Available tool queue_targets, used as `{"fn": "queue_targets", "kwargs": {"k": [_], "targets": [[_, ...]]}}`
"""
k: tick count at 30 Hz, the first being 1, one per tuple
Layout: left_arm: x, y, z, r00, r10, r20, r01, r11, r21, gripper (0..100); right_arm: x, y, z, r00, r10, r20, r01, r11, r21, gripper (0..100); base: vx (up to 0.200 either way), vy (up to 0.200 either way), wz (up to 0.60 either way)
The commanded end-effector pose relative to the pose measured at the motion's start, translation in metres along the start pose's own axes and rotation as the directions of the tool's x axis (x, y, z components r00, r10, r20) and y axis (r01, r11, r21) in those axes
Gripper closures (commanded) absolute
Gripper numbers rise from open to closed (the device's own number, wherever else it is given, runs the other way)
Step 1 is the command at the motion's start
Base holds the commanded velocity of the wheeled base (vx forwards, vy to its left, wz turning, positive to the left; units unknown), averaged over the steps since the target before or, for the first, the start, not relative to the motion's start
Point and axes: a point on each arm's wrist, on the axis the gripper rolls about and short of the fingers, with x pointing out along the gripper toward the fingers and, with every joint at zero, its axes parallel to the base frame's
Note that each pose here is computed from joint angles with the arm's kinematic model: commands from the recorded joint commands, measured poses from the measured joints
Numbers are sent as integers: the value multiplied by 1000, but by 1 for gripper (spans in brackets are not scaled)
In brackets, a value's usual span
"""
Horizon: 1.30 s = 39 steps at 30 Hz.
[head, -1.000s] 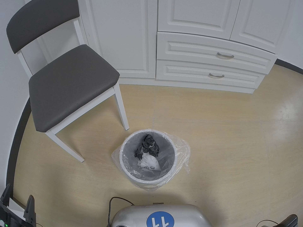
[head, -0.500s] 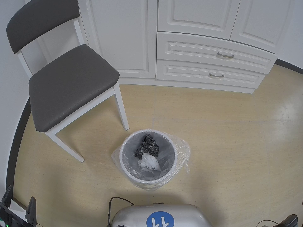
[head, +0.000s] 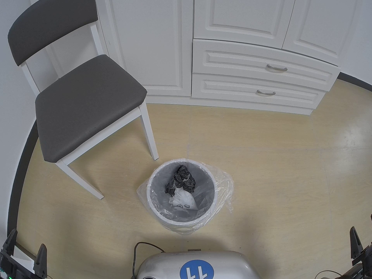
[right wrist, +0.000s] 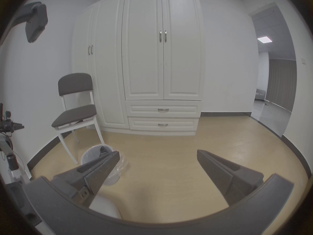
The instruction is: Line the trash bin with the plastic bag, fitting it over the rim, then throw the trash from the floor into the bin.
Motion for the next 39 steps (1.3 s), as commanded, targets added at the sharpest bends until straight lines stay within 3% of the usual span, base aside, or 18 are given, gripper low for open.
{"fn": "queue_targets", "kwargs": {"k": [1, 8, 13, 28, 33, 39], "targets": [[0, 0, -5, 1000, -2, -6, 2, 1000, 6, 0, 0, 0, -7, 1000, 0, -21, 0, 1000, -11, 0, 0, 0, 0], [0, 0, -5, 1000, -2, -6, 2, 1000, 3, 0, 0, 0, -9, 999, -8, -34, 7, 1000, -14, 0, 0, 0, 0], [0, 0, -5, 1000, -2, -8, 2, 1000, 6, 0, -1, 1, -15, 995, 16, -100, -18, 1000, -24, 0, 0, 0, 0], [3, 0, -4, 998, -35, -43, 35, 999, 20, 0, 1, 1, -14, 991, 39, -127, -44, 998, -39, 0, 0, 0, 0], [0, -1, -5, 1000, -22, -6, 22, 1000, 1, 0, -1, 1, -15, 994, 30, -103, -28, 999, 21, 0, 0, 0, 0], [0, -1, -5, 1000, -22, -3, 22, 1000, 16, 0, -1, 1, -15, 994, 27, -101, -28, 999, -18, 0, 0, 0, 0]]}}
